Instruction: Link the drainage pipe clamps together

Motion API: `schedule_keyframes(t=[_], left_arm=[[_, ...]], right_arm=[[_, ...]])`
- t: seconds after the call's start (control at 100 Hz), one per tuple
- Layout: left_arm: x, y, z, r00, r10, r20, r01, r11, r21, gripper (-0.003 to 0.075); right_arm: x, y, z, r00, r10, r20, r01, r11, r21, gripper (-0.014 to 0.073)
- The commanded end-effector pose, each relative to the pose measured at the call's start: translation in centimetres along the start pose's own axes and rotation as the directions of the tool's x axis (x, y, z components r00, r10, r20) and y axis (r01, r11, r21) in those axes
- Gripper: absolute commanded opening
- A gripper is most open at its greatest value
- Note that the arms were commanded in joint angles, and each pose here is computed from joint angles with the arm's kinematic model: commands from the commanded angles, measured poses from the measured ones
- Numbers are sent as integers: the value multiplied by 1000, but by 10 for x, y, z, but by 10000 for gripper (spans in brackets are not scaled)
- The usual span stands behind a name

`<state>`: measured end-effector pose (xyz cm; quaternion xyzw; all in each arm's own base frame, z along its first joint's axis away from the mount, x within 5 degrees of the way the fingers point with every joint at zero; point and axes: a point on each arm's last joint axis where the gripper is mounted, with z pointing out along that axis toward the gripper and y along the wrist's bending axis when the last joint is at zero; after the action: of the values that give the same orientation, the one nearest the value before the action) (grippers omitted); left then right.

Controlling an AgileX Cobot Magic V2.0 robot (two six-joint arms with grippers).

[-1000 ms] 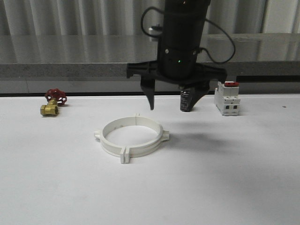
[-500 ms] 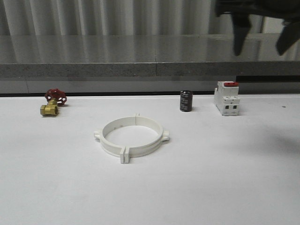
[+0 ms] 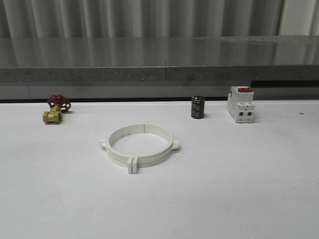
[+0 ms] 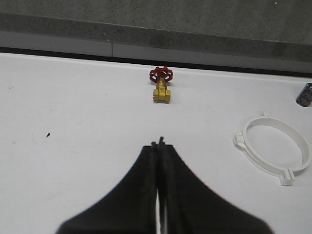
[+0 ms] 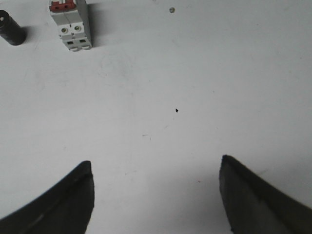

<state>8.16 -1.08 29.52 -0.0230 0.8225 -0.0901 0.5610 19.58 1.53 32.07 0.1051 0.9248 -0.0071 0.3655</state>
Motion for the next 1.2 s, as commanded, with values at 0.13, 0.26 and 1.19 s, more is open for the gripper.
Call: schedule_keyframes(t=[0.13,0.26,1.19], left_arm=[[-15,-3,-4,995,-4,99,2,1000,17,-20],[-15,-3,-4,995,-4,99,2,1000,17,-20],[-15,-3,-4,995,-9,99,7,1000,20,-20]], right_arm=[[32,-22,-43,983,-14,184,21,999,-38,540],[54,-33,-57,970,-52,238,63,997,-39,536],[79,-44,-68,962,-44,270,57,998,-38,-69]])
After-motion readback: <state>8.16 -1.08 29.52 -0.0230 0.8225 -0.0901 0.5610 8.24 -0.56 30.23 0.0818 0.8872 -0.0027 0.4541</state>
